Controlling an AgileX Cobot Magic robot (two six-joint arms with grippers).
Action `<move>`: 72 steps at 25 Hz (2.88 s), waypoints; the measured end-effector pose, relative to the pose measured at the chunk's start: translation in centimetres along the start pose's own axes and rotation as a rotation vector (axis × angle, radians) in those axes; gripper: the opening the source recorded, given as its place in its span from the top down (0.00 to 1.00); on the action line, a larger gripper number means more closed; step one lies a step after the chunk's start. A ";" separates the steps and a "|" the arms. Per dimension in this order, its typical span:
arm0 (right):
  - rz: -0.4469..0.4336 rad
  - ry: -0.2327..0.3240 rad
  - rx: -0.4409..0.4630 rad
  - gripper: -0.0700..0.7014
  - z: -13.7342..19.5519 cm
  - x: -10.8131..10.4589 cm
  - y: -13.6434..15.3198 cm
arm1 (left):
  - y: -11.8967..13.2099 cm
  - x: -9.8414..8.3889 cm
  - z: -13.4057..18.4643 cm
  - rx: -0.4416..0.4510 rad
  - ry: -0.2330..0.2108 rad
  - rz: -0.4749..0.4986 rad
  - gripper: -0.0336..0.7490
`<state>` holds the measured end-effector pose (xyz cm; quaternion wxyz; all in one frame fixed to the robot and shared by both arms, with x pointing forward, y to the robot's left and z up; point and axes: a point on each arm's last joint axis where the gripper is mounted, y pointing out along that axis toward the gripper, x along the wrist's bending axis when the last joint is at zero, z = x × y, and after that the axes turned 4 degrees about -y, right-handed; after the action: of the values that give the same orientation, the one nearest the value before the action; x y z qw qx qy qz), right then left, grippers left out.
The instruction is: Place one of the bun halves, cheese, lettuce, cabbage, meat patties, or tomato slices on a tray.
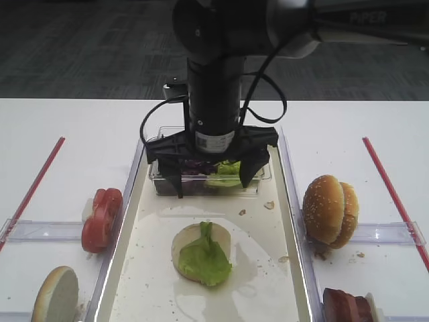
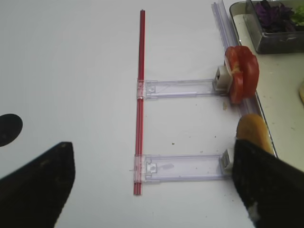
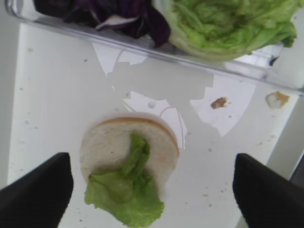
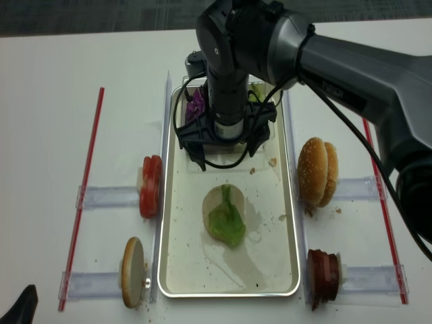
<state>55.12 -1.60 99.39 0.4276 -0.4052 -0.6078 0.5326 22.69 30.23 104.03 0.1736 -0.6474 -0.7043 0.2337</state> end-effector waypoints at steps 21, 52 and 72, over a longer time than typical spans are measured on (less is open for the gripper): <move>0.038 0.224 -0.023 0.01 -3.7 -19.7 -1.5 | 0.0 0.0 0.0 0.000 0.000 0.000 0.17; 0.045 0.293 -0.014 0.01 -2.0 -28.4 -1.8 | 0.0 0.0 0.0 0.000 0.000 0.000 0.17; 0.061 0.285 -0.012 0.04 11.7 -24.5 -2.6 | 0.0 0.0 0.0 0.000 0.000 0.000 0.17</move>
<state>51.40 -28.64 99.01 0.4908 -0.4975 -0.5315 0.4788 22.69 30.23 104.03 0.1736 -0.6474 -0.7043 0.2337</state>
